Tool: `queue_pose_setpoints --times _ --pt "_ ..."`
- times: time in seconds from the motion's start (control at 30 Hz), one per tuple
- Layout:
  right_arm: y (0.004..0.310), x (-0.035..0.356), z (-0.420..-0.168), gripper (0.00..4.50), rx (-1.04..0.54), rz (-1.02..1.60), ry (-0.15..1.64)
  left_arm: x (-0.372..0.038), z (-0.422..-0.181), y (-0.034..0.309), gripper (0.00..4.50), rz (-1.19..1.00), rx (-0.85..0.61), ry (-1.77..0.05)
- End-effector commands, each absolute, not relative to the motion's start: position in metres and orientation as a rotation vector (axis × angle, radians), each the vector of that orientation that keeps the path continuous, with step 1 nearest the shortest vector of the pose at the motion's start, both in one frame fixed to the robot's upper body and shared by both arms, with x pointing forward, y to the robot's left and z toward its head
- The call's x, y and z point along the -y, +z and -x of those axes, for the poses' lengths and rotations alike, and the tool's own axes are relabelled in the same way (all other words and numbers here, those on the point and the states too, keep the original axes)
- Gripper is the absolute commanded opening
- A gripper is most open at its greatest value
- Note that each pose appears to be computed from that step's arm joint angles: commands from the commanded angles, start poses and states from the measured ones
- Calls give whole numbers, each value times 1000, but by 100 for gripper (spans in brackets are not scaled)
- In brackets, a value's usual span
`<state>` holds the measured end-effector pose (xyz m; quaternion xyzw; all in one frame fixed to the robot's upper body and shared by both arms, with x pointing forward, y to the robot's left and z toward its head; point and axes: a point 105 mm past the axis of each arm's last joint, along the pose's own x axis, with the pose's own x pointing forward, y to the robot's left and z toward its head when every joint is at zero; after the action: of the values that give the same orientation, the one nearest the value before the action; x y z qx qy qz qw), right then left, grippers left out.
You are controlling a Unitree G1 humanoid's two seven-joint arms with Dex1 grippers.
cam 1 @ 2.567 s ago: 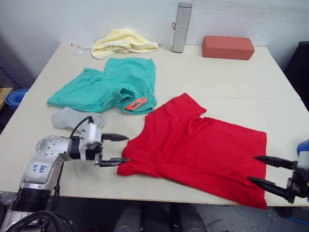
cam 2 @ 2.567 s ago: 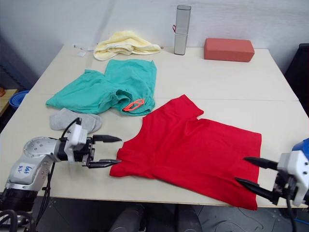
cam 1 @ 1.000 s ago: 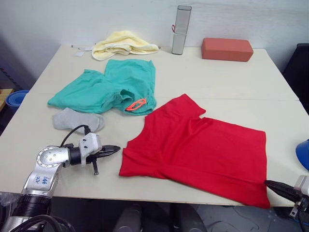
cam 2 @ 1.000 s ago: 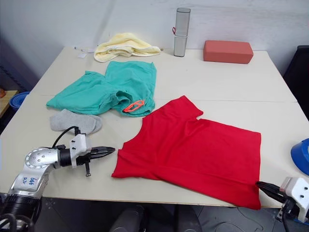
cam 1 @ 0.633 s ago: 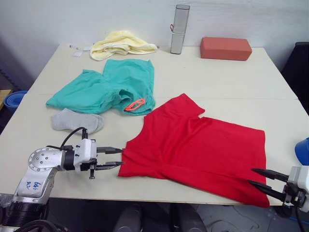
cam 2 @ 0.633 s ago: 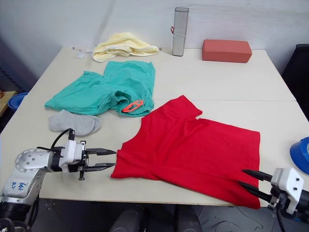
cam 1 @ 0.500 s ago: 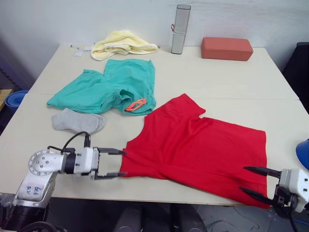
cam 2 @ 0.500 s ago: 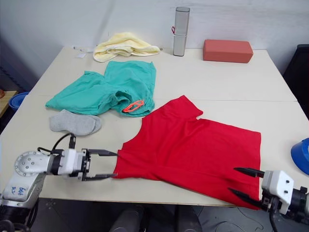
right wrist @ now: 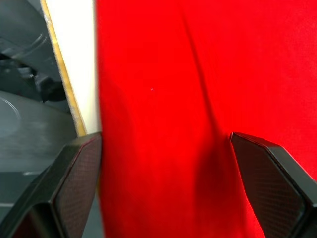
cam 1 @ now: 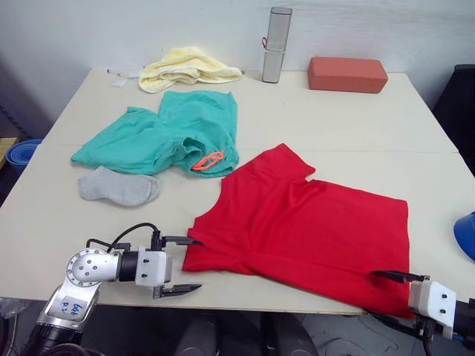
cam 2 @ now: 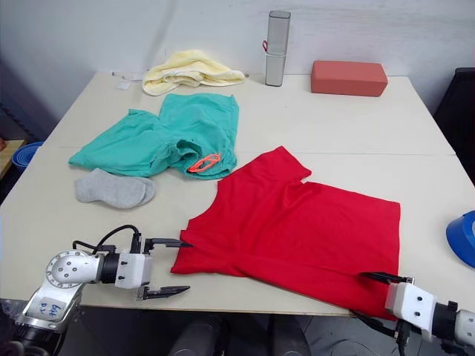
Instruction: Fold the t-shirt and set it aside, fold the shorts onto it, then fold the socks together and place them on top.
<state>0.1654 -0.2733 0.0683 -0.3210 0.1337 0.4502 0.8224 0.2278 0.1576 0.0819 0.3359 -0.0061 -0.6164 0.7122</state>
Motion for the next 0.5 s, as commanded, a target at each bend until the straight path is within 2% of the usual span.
queue_pose_setpoints --times 0.03,0.1,0.2,0.4,0.5 --pt "60 284 -169 404 -290 733 910 -157 -231 83 447 -774 29 -1349" --pt "60 284 -172 404 -263 770 903 -157 -234 83 447 -784 30 -1338" --pt "50 283 -169 349 -253 832 927 -159 -237 82 450 -794 16 -1323" --pt "36 285 -164 150 -260 855 937 -160 -244 79 450 -812 -2 -1288" --pt "33 284 -164 51 -255 855 936 -159 -246 78 392 -803 -11 -1284"
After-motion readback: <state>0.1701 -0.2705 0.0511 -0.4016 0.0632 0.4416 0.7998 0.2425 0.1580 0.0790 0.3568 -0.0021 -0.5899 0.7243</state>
